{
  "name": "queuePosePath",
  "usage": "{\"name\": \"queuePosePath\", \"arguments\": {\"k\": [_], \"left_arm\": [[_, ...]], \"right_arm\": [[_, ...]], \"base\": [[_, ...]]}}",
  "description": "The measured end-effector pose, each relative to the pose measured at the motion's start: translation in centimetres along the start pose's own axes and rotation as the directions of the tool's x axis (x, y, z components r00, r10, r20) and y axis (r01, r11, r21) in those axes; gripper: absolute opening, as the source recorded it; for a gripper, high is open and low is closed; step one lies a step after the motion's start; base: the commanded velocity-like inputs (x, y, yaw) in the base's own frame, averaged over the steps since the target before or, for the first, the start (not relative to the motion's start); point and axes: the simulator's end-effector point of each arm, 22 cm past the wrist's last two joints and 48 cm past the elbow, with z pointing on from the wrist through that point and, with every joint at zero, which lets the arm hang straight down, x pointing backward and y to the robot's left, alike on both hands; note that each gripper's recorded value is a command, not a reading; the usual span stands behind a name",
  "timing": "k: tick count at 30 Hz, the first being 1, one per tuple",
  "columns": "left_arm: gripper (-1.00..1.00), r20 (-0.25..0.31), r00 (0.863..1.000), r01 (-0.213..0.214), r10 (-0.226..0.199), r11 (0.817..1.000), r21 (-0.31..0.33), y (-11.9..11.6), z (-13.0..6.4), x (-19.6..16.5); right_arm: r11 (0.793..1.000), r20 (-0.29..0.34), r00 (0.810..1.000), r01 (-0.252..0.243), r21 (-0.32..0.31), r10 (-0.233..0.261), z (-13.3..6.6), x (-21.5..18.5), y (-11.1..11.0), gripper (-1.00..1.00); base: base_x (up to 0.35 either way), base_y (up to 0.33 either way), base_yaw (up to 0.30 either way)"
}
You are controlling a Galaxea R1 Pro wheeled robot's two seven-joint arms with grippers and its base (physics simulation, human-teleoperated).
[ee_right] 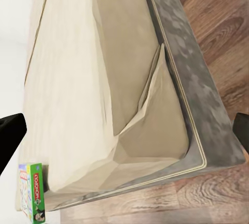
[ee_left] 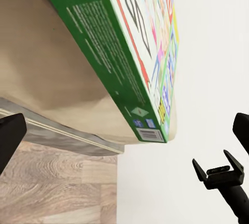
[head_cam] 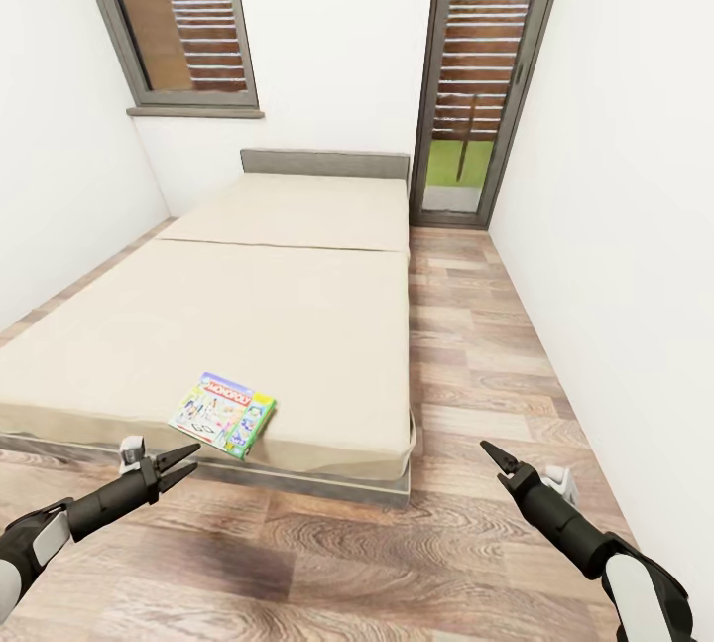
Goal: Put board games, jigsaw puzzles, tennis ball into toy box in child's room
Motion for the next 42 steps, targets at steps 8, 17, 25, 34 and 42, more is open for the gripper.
{"name": "queuePosePath", "arguments": {"k": [8, 17, 25, 34, 42], "left_arm": [[1.00, 0.000, 1.000, 0.001, -0.001, 1.000, 0.001, 0.0, 0.0, 0.0], [1.00, -0.010, 1.000, 0.012, -0.012, 1.000, 0.017, -0.3, 1.1, 0.9], [1.00, -0.016, 1.000, 0.019, -0.018, 0.999, 0.030, -0.6, 1.7, 1.5], [1.00, -0.016, 1.000, 0.020, -0.019, 0.999, 0.033, -0.6, 1.8, 1.5], [1.00, -0.015, 1.000, 0.020, -0.019, 0.999, 0.033, -0.7, 1.8, 1.5]], "right_arm": [[1.000, 0.002, 1.000, 0.003, 0.001, -0.003, 0.0, 0.0, 0.0, 1.00], [1.000, -0.006, 1.000, -0.017, 0.013, 0.017, 0.3, 0.8, -0.5, 1.00], [0.999, -0.019, 0.999, -0.026, 0.037, 0.027, 0.3, 1.2, -1.9, 1.00], [0.998, -0.027, 0.999, -0.034, 0.048, 0.035, 0.3, 1.6, -2.5, 1.00], [0.998, -0.028, 0.999, -0.035, 0.048, 0.036, 0.3, 1.6, -2.5, 1.00]], "base": [[0.000, 0.000, 0.000], [0.002, -0.029, 0.000], [0.000, -0.010, 0.000], [0.001, -0.015, 0.000], [0.027, -0.053, 0.000]]}}
